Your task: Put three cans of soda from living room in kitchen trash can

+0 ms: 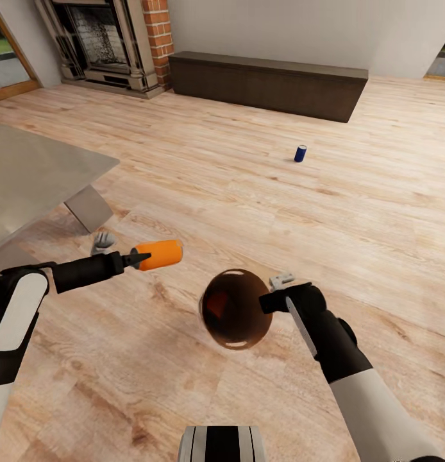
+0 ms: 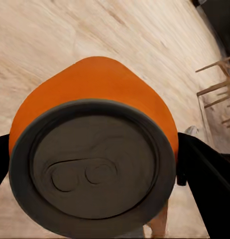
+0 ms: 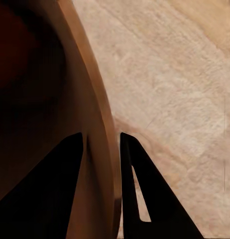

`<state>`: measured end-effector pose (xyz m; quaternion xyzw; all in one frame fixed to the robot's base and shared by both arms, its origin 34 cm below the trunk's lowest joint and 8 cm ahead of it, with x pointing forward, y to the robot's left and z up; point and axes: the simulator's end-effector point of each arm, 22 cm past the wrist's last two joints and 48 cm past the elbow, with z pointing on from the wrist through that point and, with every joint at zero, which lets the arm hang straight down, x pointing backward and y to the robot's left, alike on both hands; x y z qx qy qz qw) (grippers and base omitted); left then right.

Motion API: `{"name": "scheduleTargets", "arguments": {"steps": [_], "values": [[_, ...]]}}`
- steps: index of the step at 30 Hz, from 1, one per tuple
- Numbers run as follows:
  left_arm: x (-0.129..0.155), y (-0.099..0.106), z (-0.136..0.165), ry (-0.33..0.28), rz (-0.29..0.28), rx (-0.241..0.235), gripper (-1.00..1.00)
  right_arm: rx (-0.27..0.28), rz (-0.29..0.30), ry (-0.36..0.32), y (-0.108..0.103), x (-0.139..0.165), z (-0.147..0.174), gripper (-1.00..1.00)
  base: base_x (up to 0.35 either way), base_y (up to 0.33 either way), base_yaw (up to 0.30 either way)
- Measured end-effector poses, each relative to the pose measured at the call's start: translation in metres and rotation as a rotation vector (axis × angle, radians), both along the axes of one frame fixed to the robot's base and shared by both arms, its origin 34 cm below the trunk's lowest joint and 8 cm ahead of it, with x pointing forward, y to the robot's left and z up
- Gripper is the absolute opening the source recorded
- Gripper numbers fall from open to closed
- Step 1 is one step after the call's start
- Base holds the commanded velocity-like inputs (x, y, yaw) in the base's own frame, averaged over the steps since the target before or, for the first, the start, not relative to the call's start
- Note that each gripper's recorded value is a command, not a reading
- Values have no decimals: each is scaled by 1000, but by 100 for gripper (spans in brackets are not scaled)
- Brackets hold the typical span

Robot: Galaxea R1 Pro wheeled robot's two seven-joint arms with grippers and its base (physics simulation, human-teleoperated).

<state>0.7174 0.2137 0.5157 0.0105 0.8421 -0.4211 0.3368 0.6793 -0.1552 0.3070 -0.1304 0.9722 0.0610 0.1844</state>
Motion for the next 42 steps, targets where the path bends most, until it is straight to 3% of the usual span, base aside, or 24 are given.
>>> {"name": "scheduleTargets", "arguments": {"steps": [3, 5, 8, 12, 17, 20, 42], "values": [[-5, -7, 12, -21, -41, -45, -100, -129, 9, -25, -27, 7, -3, -100, 0, 0, 0], [-10, -10, 24, -41, -80, -84, -100, -98, 6, -12, -21, 10, -3, -100, 0, 0, 0], [-11, -11, 28, -49, -94, -95, -100, -37, 0, 0, -9, 12, -1, -100, 0, 0, 0], [-13, -12, 31, -55, -106, -107, -100, -102, 7, -20, -21, 20, 1, -100, 0, 0, 0], [-17, -17, 39, -66, -134, -142, -100, -56, 7, -2, -9, 18, 0, -100, 0, 0, 0], [-22, -25, 41, -66, -162, -163, -100, -79, 10, -10, -12, 23, 1, -100, 0, 0, 0], [-57, -96, 20, 5, -340, -184, -100, -26, 39, 0, 36, 43, 12, -100, 0, 0, 0]]}}
